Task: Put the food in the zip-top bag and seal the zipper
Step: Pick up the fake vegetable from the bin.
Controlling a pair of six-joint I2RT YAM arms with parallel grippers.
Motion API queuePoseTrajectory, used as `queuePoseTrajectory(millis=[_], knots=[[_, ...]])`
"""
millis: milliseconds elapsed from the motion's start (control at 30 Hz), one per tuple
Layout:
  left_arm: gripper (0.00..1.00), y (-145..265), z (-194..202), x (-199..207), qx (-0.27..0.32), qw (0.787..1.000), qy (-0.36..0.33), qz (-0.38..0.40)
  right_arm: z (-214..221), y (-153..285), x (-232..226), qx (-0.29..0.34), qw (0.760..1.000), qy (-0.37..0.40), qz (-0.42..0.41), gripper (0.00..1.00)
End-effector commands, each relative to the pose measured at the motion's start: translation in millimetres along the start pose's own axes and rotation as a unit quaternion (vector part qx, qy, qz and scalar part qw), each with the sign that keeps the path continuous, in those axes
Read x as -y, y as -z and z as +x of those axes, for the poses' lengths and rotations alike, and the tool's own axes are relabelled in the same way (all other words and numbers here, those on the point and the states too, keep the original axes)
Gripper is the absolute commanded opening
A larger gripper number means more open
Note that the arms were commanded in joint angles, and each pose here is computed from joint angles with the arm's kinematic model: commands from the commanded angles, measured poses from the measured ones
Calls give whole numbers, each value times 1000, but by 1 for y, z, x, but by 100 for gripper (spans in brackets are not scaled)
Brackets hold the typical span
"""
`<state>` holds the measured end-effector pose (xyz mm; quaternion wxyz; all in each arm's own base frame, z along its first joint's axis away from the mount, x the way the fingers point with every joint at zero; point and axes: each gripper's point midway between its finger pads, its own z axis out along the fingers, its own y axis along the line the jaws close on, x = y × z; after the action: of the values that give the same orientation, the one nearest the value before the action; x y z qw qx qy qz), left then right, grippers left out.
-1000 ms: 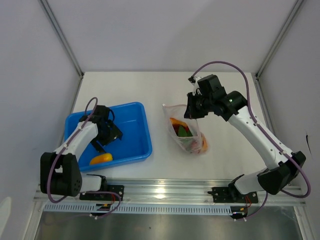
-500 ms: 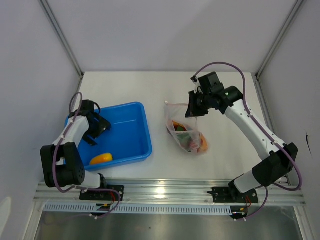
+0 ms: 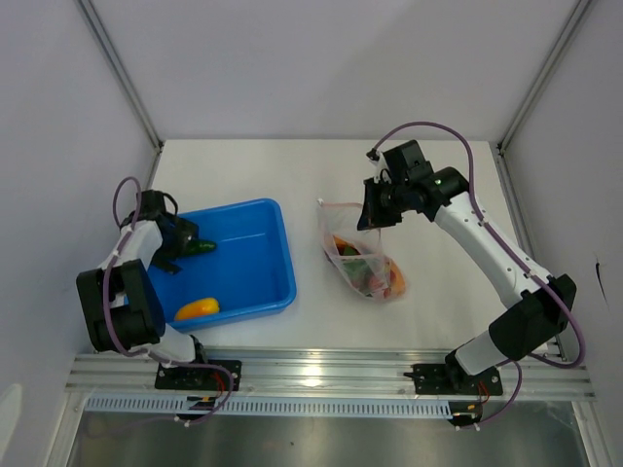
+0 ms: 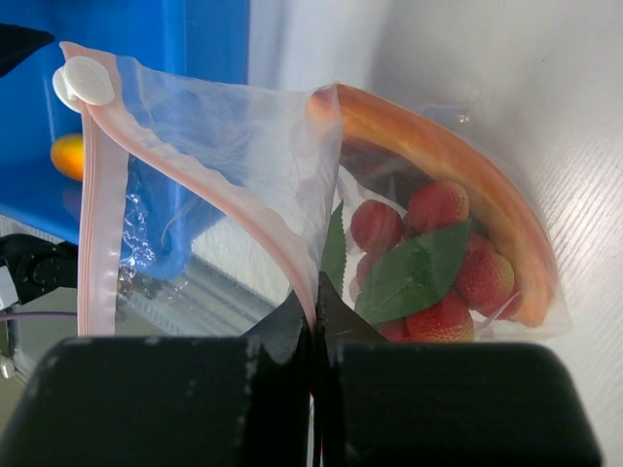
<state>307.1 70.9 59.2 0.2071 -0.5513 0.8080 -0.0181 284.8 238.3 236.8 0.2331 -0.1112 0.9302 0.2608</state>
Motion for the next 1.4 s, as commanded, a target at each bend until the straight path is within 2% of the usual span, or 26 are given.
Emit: queuePoseTrajectory(millis=[0,233,333,467,500,533,633,900,1167,1367], knots=[[96,0,-20,28,21,998,39,36,-7,8,-3,20,1000,11,-14,0],[96,-23,-21,20,20,999,42,-3,-4,7,4,20,1000,2,-12,0],[85,-27,-18,16,17,999,33,-16,-6,8,5,25,1000,1,-10,0],[80,-26,-12,4,11,999,22,-45,-9,10,4,32,999,0,-12,0],[75,-26,-12,3,11,999,21,-48,-8,10,4,32,999,0,-13,0],[64,-27,-9,-2,8,998,17,-53,-8,10,3,34,999,0,-15,0],[43,-25,-6,-4,10,999,16,-42,-7,10,4,36,999,-5,-15,0],[18,-9,8,-9,0,1000,4,-17,-4,14,6,46,999,-13,-10,0],[17,40,35,-13,-6,999,-17,47,-3,21,15,57,998,-9,15,0],[18,94,54,16,12,987,-71,144,-11,27,15,79,996,-13,24,0]])
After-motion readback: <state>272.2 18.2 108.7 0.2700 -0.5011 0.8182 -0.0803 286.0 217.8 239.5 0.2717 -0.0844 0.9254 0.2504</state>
